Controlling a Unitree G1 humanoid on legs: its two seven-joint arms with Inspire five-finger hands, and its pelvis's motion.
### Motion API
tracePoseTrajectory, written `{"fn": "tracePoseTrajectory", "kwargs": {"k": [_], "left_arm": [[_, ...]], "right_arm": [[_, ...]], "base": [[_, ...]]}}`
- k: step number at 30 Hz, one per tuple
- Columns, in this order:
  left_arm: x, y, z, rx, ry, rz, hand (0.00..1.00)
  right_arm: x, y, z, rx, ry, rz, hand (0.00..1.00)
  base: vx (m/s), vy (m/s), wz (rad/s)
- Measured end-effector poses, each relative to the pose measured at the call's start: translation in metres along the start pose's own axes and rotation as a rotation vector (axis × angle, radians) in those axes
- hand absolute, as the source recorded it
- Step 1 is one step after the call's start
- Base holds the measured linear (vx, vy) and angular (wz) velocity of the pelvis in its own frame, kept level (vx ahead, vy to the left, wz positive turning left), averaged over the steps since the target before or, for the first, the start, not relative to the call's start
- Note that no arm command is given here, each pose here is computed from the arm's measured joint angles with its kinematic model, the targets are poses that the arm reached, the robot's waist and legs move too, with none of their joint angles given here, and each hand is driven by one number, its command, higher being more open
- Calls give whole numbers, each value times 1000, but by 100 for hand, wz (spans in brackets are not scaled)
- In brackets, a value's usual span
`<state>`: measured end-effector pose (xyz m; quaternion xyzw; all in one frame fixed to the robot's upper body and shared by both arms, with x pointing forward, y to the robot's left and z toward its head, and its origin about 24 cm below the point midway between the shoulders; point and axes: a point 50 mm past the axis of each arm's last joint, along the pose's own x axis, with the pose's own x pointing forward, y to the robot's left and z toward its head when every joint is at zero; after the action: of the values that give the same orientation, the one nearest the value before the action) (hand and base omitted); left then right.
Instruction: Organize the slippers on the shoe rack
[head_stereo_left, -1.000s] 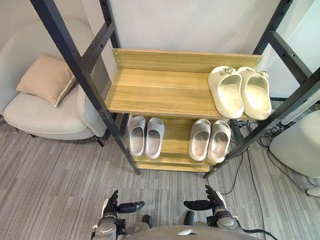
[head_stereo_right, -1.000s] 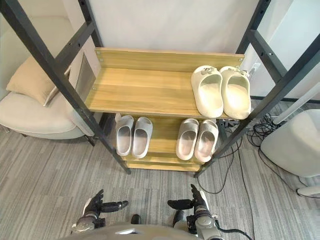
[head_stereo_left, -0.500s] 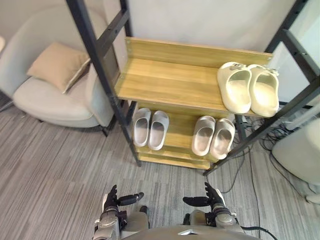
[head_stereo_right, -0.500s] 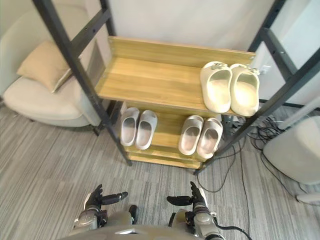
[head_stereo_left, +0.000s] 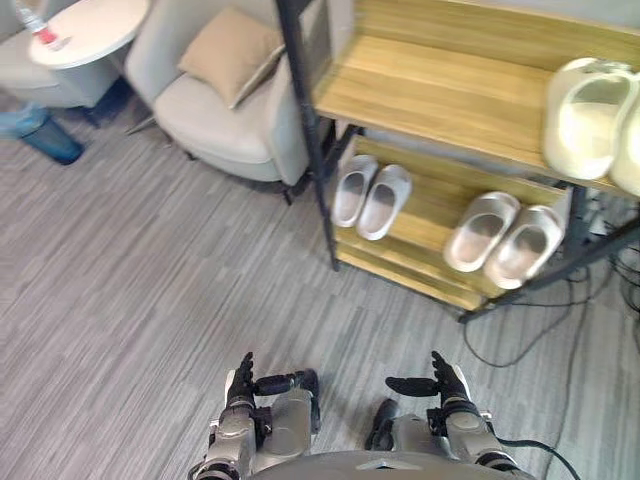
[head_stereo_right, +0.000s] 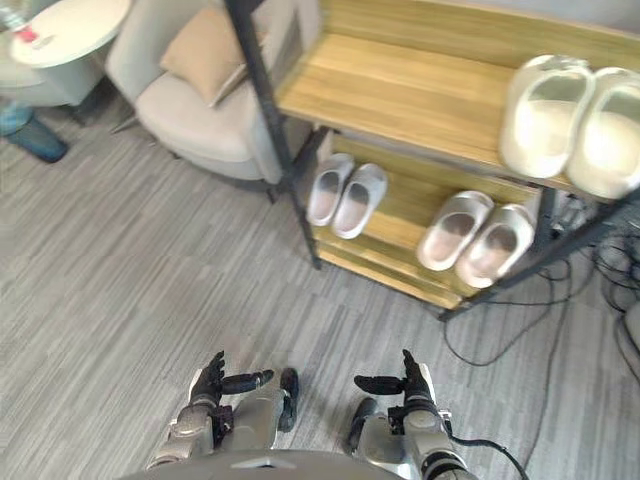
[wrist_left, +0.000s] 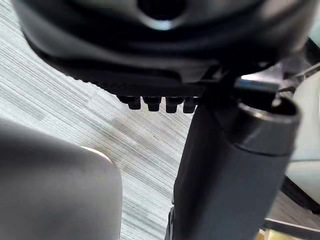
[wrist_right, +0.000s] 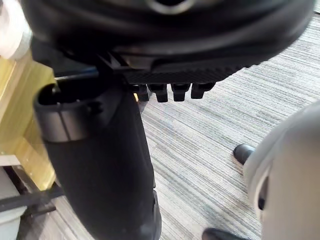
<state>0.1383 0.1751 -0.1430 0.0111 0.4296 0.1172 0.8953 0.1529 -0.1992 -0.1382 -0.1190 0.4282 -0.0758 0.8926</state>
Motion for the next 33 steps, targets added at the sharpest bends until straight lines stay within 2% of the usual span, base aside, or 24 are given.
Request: {"fn": "tracePoseTrajectory", "kwargs": {"k": [4,12,19,28,33], "left_arm": [[3,7,1,110,8,-9,100],[1,10,-11,127,61,0,100],[3,24,-10,140,63,33,100],[1,22,-17,95,91,48,100],[-1,14,-19,77,92,30,100]], "right_arm": [[-3,20,1,44,1,55,100],[-8,38,-3,90,25,106,100],[-11,42,-10,85,53,127,100],[-10,49,5,36,-29,173,100],[-7,40,3,62,-8,143,100]], "base": [[-68,144,91],[-28,179,44],[125,101,75],[263,-147,108],[381,-263,124]]}}
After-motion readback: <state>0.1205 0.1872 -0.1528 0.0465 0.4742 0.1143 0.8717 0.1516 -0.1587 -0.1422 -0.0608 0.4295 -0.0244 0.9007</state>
